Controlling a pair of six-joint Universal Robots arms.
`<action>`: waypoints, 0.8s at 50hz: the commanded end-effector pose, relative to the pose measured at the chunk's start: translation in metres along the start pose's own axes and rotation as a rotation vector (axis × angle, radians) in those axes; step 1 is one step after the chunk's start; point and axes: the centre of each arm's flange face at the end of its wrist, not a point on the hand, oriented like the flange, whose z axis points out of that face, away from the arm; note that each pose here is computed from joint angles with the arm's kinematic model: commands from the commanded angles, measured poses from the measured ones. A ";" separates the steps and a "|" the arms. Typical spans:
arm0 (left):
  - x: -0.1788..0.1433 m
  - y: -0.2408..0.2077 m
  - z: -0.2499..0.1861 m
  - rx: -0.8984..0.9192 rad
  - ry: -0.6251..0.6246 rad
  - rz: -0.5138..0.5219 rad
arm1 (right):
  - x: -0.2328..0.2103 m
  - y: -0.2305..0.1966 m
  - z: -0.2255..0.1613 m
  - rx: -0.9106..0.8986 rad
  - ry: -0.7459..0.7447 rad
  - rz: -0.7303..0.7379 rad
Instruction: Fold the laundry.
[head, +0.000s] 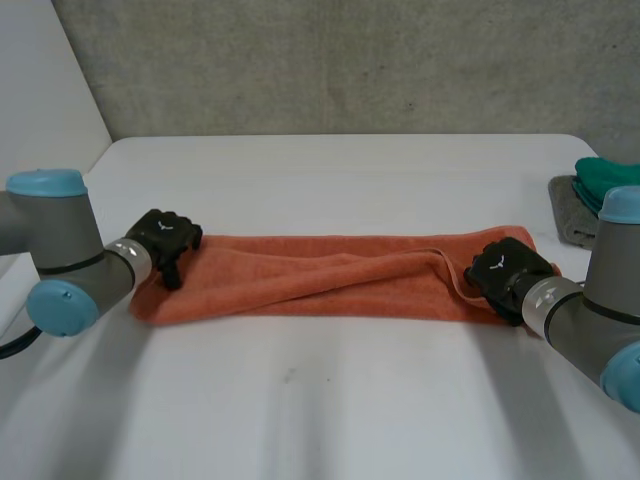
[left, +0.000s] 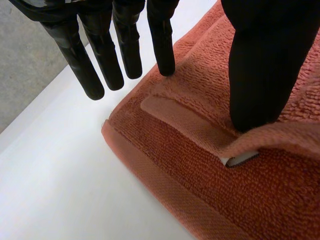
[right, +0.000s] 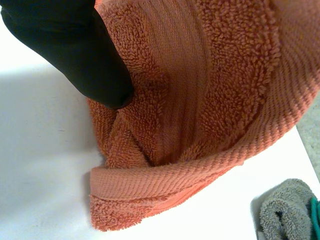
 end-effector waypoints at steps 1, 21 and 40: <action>0.003 0.001 0.001 0.001 0.008 0.003 | -0.002 0.001 -0.001 -0.002 -0.005 0.000; -0.003 -0.020 -0.020 0.009 -0.064 0.014 | 0.002 -0.001 0.000 -0.003 0.006 -0.002; -0.062 -0.102 -0.185 0.239 -0.345 0.035 | 0.118 -0.051 -0.099 -0.010 0.167 0.047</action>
